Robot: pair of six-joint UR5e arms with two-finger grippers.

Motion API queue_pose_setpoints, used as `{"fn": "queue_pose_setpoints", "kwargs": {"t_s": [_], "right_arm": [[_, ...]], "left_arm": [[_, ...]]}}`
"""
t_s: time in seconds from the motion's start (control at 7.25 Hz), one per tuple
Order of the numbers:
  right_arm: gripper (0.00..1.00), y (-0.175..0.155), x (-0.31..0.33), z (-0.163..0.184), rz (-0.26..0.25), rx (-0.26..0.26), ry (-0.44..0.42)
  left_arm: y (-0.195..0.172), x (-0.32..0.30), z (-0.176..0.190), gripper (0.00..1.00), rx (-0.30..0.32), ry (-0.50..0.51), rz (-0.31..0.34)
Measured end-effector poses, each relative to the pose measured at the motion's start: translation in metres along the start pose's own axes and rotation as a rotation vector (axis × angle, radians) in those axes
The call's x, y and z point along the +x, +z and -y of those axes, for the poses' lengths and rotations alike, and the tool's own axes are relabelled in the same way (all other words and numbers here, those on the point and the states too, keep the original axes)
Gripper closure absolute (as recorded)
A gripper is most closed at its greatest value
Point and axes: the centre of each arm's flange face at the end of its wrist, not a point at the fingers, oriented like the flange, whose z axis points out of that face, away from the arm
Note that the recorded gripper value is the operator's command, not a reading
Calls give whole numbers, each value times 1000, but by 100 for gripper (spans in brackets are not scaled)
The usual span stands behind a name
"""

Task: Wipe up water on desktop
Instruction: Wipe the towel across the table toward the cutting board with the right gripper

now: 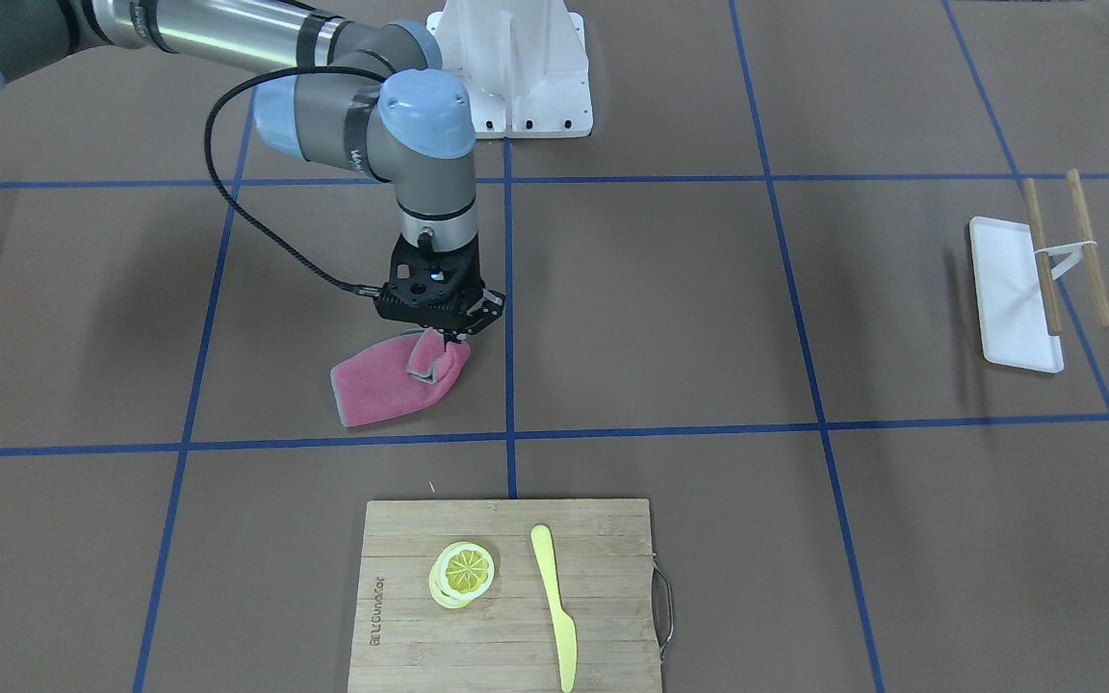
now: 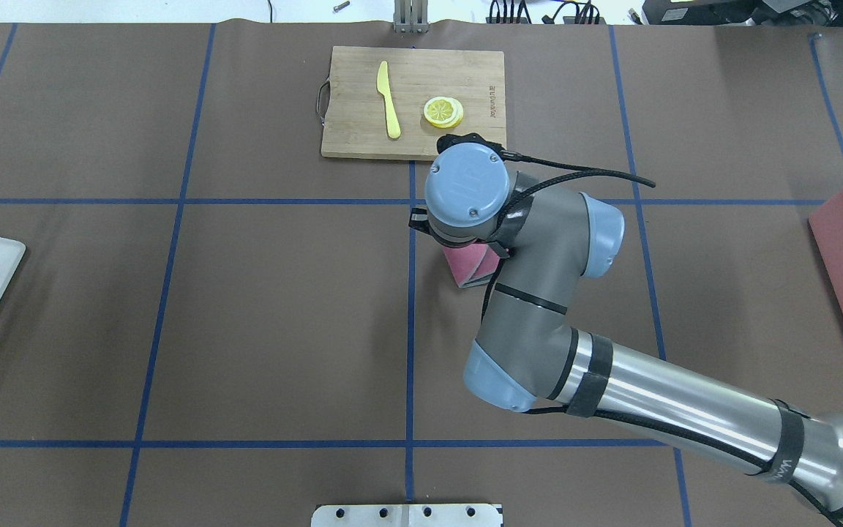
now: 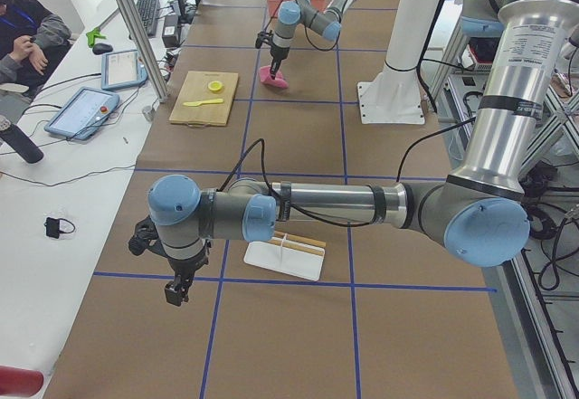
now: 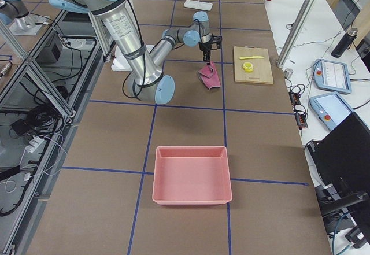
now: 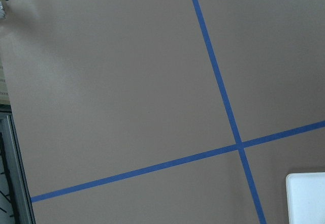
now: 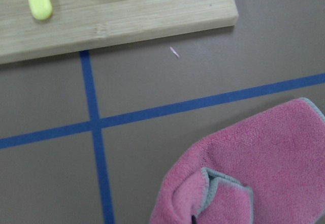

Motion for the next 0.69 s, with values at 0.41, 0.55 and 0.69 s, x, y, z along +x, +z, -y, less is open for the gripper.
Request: {"fn": "queue_pose_setpoints", "kwargs": {"t_s": [0.41, 0.55, 0.69], "right_arm": [[100, 20, 36, 1, -16, 18, -57], [100, 21, 78, 16, -38, 11, -110], [100, 22, 127, 35, -66, 1, -159]], "left_arm": [[1, -1, 0, 2, -2, -2, -1], [1, -1, -1, 2, -2, -1, -1], [1, -1, -1, 2, -2, -1, -2]]}}
